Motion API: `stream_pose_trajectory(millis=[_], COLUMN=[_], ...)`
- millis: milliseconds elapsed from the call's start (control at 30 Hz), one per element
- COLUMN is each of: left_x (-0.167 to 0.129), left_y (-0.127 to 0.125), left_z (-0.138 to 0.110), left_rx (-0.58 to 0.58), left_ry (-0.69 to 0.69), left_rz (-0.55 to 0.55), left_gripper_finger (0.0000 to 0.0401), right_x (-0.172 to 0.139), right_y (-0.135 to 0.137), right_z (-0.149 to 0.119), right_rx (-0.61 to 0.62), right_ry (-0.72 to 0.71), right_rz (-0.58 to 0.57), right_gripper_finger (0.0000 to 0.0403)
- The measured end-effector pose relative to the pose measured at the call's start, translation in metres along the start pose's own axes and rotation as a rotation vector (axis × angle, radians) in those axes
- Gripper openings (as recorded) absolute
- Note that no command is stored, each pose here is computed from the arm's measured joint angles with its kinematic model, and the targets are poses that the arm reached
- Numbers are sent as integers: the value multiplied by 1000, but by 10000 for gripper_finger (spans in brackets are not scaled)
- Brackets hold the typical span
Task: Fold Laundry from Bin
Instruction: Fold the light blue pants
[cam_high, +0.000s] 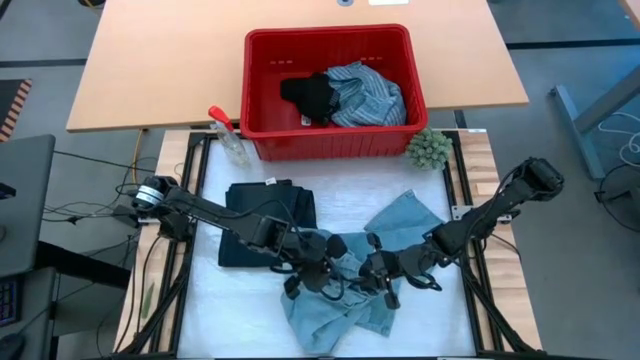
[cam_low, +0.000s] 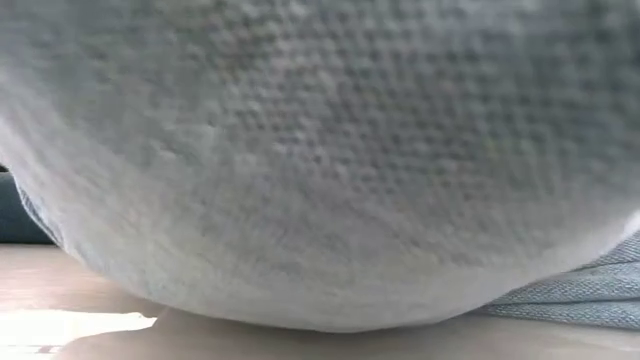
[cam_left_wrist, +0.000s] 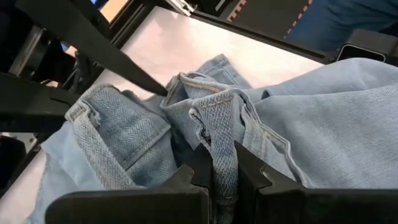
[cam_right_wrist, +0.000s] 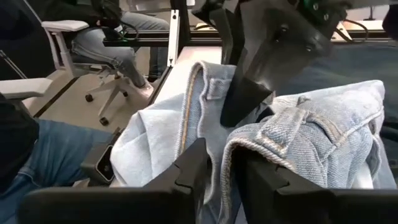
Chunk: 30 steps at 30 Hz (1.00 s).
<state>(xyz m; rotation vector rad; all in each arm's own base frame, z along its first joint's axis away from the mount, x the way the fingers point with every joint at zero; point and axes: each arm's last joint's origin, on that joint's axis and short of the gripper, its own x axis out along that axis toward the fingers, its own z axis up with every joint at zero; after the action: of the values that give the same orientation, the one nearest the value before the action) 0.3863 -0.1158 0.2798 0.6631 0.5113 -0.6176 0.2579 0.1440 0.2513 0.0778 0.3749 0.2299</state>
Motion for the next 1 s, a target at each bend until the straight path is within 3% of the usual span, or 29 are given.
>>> stream_pose_trajectory(millis=[233,867,1000], left_x=[0,-1,-1], left_y=[1,7,12], left_z=[1,4,3], left_rx=[9,13,-44], left_ry=[-8,-12,-27], left_rz=[10,108,134], left_gripper_finger=[9,13,13], right_x=[0,3,13], right_y=[0,0,1], right_z=[-1,-7,-12], right_rx=[-27,-96,-140], right_ry=[10,55,42], right_rz=[-3,-17,-17], right_gripper_finger=[129,131,131])
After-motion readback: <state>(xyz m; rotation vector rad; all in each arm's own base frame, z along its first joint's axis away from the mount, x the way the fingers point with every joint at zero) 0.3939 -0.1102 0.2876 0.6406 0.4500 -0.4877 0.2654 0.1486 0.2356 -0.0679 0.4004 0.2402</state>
